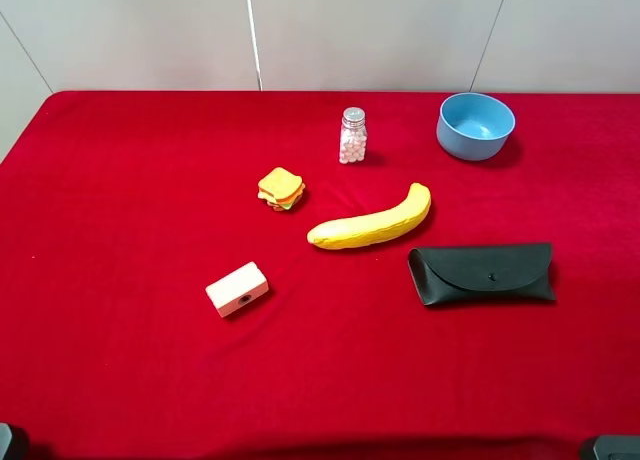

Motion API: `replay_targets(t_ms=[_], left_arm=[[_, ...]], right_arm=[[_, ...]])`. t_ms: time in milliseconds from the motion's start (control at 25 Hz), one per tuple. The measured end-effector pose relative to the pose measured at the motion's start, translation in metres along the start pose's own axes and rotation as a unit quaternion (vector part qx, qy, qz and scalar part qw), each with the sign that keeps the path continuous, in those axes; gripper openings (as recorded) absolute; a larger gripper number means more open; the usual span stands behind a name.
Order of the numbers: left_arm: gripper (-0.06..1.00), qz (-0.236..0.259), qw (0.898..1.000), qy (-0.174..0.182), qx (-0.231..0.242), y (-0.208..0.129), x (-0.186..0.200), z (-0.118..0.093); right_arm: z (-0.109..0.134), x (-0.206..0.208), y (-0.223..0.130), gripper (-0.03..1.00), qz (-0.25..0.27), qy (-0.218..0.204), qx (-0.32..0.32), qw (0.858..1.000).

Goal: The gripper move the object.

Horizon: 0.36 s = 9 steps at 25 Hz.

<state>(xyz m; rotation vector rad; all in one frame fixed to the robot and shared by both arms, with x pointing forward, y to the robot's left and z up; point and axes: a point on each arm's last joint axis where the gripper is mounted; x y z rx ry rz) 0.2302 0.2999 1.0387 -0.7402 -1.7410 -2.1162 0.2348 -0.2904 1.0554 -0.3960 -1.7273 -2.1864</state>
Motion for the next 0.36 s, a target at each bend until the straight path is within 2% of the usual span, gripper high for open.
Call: replay_targets(t_ms=[360], left_arm=[[0.99, 0.0, 1.0, 0.0, 0.0, 0.0, 0.0, 0.0]], right_arm=[[0.0, 0.0, 0.0, 0.69, 0.0, 0.0, 0.0, 1.0]])
Point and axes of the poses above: a point on each arm's last joint axis where the gripper is mounted, x pointing back along that axis away from the gripper, z along the wrist's bending axis when the last joint is at zero, y = z × x, and after that the axes turned 9 degrees about -x, right-handed
